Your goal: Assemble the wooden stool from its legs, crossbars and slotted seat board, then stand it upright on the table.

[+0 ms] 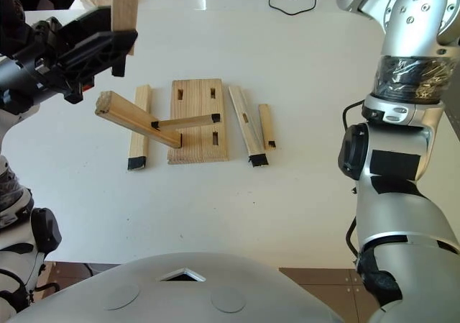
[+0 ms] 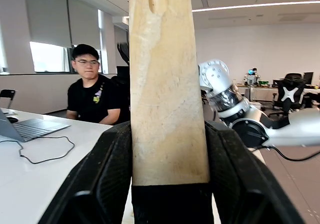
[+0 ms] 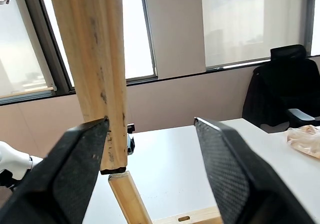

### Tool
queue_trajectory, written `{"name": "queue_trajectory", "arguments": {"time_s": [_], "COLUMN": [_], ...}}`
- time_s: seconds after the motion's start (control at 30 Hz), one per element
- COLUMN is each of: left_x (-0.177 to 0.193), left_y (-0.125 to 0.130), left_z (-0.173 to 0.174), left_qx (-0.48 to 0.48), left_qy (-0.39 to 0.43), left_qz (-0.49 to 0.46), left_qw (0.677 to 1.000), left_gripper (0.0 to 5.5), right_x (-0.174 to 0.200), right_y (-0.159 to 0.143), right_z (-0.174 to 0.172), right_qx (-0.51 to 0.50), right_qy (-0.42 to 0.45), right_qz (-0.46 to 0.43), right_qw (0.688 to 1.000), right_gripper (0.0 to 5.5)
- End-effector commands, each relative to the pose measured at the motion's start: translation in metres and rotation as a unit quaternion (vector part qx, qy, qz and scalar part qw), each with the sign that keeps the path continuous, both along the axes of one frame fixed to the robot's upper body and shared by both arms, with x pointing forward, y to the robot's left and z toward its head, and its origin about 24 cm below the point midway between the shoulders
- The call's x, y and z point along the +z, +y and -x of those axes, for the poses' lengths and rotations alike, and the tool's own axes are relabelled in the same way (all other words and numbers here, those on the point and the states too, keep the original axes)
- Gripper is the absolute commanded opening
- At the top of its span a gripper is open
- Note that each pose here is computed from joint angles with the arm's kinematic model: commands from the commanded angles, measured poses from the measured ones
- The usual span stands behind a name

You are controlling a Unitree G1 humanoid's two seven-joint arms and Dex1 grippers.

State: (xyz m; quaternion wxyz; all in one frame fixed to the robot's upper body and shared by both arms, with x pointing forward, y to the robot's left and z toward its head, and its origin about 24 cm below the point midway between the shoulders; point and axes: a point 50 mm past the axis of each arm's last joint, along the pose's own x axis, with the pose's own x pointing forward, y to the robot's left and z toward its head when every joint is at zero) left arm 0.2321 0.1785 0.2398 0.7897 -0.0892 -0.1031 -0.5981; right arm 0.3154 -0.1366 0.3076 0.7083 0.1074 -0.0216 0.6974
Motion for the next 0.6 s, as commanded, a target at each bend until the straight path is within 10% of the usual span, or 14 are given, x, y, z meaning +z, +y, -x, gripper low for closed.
{"name": "queue_trajectory", "arguments": {"time_s": [0.03, 0.6], "left_x": [-0.003, -0.010], "left_y": [-0.004, -0.006], "left_z": [0.001, -0.003], "left_qx": [-0.017, -0.053], "left_qy": [-0.002, -0.004], "left_qz": [-0.017, -0.080], "left_qw": [1.000, 0.995], "left_gripper": [2.03, 2.03], "right_x": [0.005, -0.005], "right_y": [0.010, 0.017], "right_z": [0.012, 0.034], "right_qx": [0.046, 0.076], "right_qy": [-0.023, -0.012], "right_qz": [0.014, -0.007], "right_qw": [0.999, 0.997], "right_gripper": [3.15, 3.15]}}
